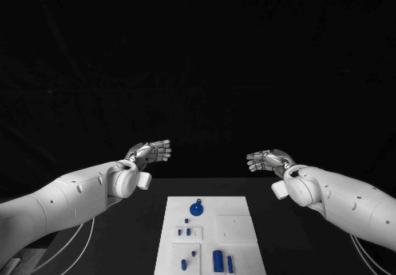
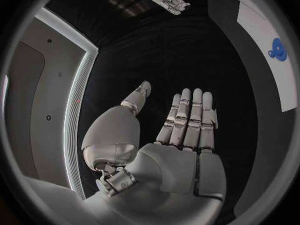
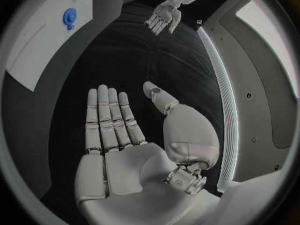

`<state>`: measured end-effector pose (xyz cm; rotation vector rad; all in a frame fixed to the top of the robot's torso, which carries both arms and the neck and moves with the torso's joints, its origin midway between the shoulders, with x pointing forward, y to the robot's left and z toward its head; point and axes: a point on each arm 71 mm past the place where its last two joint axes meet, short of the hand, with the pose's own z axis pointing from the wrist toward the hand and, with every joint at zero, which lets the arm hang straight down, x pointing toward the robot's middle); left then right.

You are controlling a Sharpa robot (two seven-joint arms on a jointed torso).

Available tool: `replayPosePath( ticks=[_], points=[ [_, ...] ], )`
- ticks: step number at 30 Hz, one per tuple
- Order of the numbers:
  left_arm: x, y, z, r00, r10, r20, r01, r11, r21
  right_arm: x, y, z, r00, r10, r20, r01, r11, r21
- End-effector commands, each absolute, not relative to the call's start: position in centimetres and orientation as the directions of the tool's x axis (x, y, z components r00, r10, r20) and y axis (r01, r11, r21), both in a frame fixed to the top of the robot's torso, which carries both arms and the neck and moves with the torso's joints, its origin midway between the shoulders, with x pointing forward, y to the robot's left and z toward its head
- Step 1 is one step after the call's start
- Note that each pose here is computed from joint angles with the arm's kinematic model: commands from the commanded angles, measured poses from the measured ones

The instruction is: Assemble the parts on the task board

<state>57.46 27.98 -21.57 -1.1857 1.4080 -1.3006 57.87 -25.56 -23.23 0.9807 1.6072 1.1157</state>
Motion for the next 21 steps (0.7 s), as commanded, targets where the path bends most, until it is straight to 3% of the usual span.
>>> replayPosePath(
  ticks=[1, 7, 13, 21],
  points=[
    [57.5, 28.0, -21.6, -0.178, -0.984, 0.012, -0.088, 0.003, -0.996, 57.9, -25.6, -23.2, -0.261, 0.936, -0.235, 0.103, 0.269, 0.958],
    [56.9, 27.3, -21.9, -0.168, -0.986, 0.014, -0.083, 0.000, -0.997, 57.4, -25.1, -23.2, -0.247, 0.944, -0.218, 0.089, 0.246, 0.965],
    [55.2, 25.6, -22.5, -0.139, -0.990, 0.016, -0.069, -0.007, -0.998, 55.9, -23.8, -23.2, -0.209, 0.963, -0.170, 0.056, 0.185, 0.981],
    [50.8, 22.0, -23.0, -0.075, -0.997, 0.016, -0.035, -0.014, -0.999, 51.8, -21.4, -23.0, -0.120, 0.990, -0.069, 0.009, 0.070, 0.997]
  ],
)
